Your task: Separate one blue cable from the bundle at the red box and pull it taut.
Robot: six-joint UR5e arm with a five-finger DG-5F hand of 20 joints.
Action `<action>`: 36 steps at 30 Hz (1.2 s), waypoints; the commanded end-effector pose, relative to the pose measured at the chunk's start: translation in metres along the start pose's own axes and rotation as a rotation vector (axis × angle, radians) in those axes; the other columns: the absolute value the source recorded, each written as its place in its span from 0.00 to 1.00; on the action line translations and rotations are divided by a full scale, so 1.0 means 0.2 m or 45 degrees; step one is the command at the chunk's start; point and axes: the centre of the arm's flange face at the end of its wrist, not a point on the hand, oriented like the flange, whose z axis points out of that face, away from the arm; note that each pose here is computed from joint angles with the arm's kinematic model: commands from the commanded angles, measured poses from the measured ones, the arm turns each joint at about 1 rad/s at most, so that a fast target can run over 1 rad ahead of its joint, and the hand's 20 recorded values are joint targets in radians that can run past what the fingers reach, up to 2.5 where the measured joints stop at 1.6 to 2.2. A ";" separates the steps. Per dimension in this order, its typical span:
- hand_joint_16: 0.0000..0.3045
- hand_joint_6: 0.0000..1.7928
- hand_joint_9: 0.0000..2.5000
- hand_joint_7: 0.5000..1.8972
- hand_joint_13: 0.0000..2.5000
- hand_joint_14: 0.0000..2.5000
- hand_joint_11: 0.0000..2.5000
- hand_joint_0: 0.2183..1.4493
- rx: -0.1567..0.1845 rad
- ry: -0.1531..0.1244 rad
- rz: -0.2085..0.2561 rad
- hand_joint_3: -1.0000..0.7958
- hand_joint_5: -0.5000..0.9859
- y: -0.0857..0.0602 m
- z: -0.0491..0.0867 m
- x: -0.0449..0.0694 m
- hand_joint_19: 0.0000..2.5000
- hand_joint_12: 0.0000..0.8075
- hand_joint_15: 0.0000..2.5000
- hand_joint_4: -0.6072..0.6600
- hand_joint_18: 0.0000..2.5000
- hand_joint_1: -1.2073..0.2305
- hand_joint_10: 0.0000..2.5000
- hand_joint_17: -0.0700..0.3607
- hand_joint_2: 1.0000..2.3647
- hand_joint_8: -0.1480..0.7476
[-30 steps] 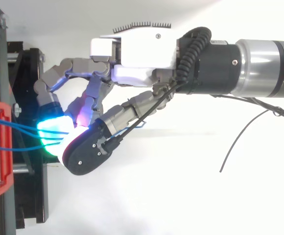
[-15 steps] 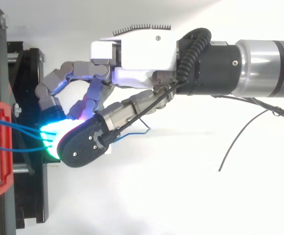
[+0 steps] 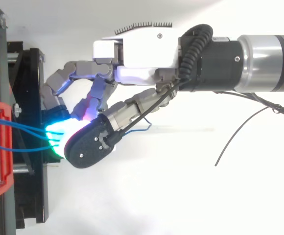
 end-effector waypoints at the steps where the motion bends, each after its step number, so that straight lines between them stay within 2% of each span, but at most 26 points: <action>1: 0.16 0.47 0.51 0.55 0.34 0.01 0.51 0.34 0.006 -0.001 -0.004 0.37 0.24 0.02 -0.01 -0.01 0.35 0.48 0.26 0.49 0.36 0.32 0.01 0.42 0.01 0.52; 3: 0.16 0.48 0.51 0.62 0.34 0.01 0.53 0.36 0.008 -0.001 -0.004 0.44 0.24 0.02 -0.01 -0.01 0.35 0.48 0.26 0.48 0.37 0.27 0.01 0.42 0.02 0.51; 6: 0.16 0.50 0.51 0.61 0.35 0.01 0.54 0.39 0.020 -0.002 -0.004 0.45 0.23 0.03 -0.01 -0.02 0.34 0.47 0.26 0.42 0.37 0.24 0.01 0.41 0.02 0.51; 8: 0.16 0.51 0.51 0.59 0.35 0.01 0.53 0.44 0.024 -0.002 -0.004 0.39 0.22 0.03 -0.01 -0.02 0.34 0.47 0.26 0.39 0.36 0.22 0.01 0.41 0.01 0.50; 9: 0.16 0.51 0.51 0.55 0.35 0.01 0.54 0.46 0.024 -0.002 -0.004 0.35 0.22 0.03 -0.01 -0.02 0.34 0.47 0.26 0.36 0.36 0.21 0.01 0.41 0.01 0.50; 12: 0.15 0.51 0.52 0.60 0.36 0.01 0.54 0.50 0.024 0.000 -0.004 0.28 0.24 0.03 -0.01 -0.01 0.33 0.45 0.27 0.33 0.36 0.19 0.01 0.40 0.00 0.50; 17: 0.15 0.51 0.53 0.65 0.37 0.01 0.54 0.48 0.026 -0.002 -0.003 0.28 0.25 0.03 -0.01 -0.02 0.32 0.45 0.27 0.33 0.37 0.18 0.01 0.40 0.00 0.51; 30: 0.15 0.50 0.56 0.56 0.38 0.01 0.55 0.37 0.024 -0.010 -0.003 0.28 0.27 0.03 -0.01 -0.04 0.33 0.46 0.27 0.43 0.38 0.16 0.01 0.39 0.00 0.52; 36: 0.15 0.50 0.56 0.52 0.38 0.01 0.54 0.34 0.028 -0.010 -0.003 0.28 0.27 0.03 -0.01 -0.04 0.33 0.46 0.28 0.44 0.38 0.15 0.01 0.40 0.00 0.51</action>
